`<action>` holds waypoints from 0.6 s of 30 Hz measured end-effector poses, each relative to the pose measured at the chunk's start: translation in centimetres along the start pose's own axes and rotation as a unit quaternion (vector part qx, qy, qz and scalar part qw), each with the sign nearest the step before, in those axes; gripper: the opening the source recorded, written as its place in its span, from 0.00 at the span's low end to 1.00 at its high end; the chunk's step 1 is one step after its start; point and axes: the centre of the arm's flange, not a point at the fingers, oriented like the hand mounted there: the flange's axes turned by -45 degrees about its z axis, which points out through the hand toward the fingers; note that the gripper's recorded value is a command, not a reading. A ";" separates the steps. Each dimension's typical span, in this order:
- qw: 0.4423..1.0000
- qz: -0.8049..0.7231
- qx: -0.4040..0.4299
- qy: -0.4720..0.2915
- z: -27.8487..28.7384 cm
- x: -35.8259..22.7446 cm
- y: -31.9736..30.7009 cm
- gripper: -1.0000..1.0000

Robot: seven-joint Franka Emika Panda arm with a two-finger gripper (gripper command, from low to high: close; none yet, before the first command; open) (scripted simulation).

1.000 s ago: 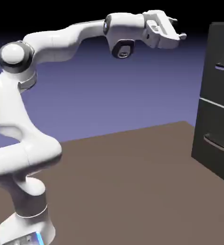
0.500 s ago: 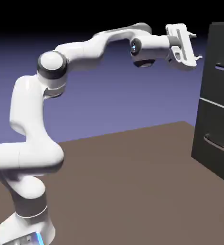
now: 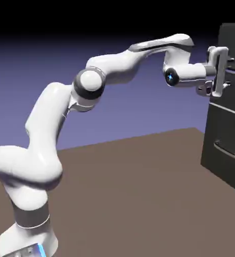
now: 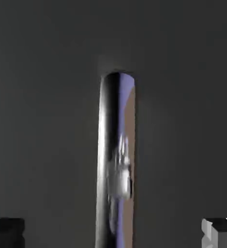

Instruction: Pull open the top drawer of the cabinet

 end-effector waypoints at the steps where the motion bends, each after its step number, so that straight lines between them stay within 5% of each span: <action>1: 1.000 0.000 0.002 0.001 0.3 0.2 -0.1 0.50; 18: 1.000 0.000 0.000 -0.001 4.5 -0.1 0.0 0.50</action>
